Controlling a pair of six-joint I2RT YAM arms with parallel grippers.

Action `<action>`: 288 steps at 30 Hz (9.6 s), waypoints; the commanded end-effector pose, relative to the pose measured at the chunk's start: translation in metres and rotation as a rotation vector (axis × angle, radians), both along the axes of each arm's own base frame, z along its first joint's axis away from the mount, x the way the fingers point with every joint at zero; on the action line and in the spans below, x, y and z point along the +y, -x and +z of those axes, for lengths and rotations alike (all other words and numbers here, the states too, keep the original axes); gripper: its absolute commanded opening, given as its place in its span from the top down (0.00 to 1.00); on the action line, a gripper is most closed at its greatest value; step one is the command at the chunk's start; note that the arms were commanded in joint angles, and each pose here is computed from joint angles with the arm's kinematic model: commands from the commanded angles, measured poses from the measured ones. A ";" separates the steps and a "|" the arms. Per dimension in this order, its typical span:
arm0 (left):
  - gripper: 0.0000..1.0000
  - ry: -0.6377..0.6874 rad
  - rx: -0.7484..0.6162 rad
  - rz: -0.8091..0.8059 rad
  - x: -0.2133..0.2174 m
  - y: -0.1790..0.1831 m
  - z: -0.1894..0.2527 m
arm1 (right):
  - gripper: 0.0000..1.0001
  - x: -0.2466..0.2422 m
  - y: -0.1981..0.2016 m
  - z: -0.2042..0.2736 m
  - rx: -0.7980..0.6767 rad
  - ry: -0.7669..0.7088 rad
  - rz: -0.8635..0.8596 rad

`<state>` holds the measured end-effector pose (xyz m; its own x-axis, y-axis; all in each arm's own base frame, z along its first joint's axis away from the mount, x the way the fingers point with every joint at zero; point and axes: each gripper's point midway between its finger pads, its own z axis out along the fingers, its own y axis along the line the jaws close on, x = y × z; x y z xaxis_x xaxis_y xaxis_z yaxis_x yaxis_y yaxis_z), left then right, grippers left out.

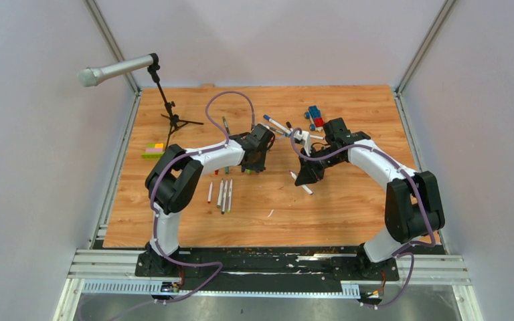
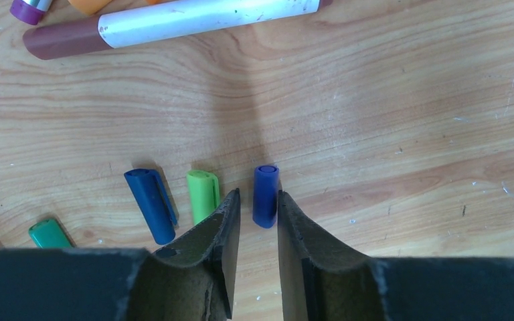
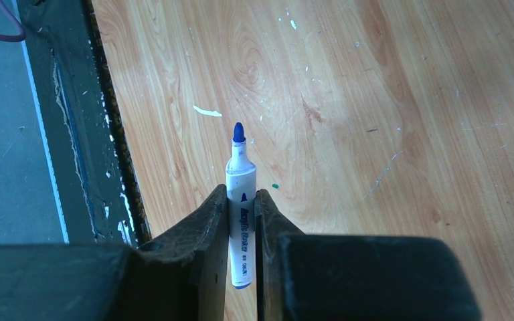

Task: Open the pen caps
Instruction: Place the pen cap at the center of the board, then place the pen at the center of the board, then pick up the pen from the center of the board, then open the pen cap from the pen.

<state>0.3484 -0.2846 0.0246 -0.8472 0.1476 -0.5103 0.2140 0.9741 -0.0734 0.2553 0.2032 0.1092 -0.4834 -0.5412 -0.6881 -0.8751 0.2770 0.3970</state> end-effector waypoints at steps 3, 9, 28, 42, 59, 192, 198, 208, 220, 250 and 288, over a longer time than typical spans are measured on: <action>0.62 0.079 -0.079 -0.022 -0.011 -0.007 0.051 | 1.00 0.013 -0.001 0.023 -0.001 -0.107 0.020; 0.53 0.138 -0.143 -0.037 -0.006 0.001 0.090 | 1.00 0.024 0.009 0.031 0.076 -0.201 0.025; 0.32 0.277 -0.488 0.116 0.117 0.093 0.141 | 0.98 0.085 -0.005 -0.027 0.386 0.009 -0.609; 0.26 0.380 -0.572 0.179 0.145 0.119 0.147 | 0.96 0.121 -0.007 -0.062 0.505 0.188 -0.785; 0.26 0.420 -0.590 0.210 0.159 0.133 0.136 | 0.80 0.114 -0.008 -0.100 0.391 0.321 -0.902; 0.00 1.041 -0.620 0.227 0.069 0.097 0.191 | 1.00 -0.006 -0.051 0.030 0.039 -0.220 -0.153; 0.00 1.163 -0.542 0.290 0.044 0.077 0.198 | 1.00 0.013 -0.032 0.048 0.087 -0.317 -0.091; 0.02 1.207 -0.460 0.299 -0.001 0.051 0.189 | 1.00 0.045 -0.006 0.044 0.137 -0.325 0.023; 0.28 1.178 -0.374 0.299 -0.036 0.053 0.167 | 1.00 0.052 -0.002 0.040 0.139 -0.307 0.045; 0.96 1.124 -0.286 0.309 -0.067 0.064 0.143 | 1.00 0.055 -0.001 0.029 0.124 -0.264 0.047; 1.00 0.954 -0.680 0.418 0.077 0.014 0.216 | 1.00 0.075 0.022 0.010 0.111 -0.170 0.120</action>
<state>0.3458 -0.1904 0.2530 -0.1320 -0.8259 -0.5482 0.1427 0.5314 -0.8350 0.2199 0.2827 0.1140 -0.5493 -0.4862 -0.6796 -0.7990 0.0676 0.5975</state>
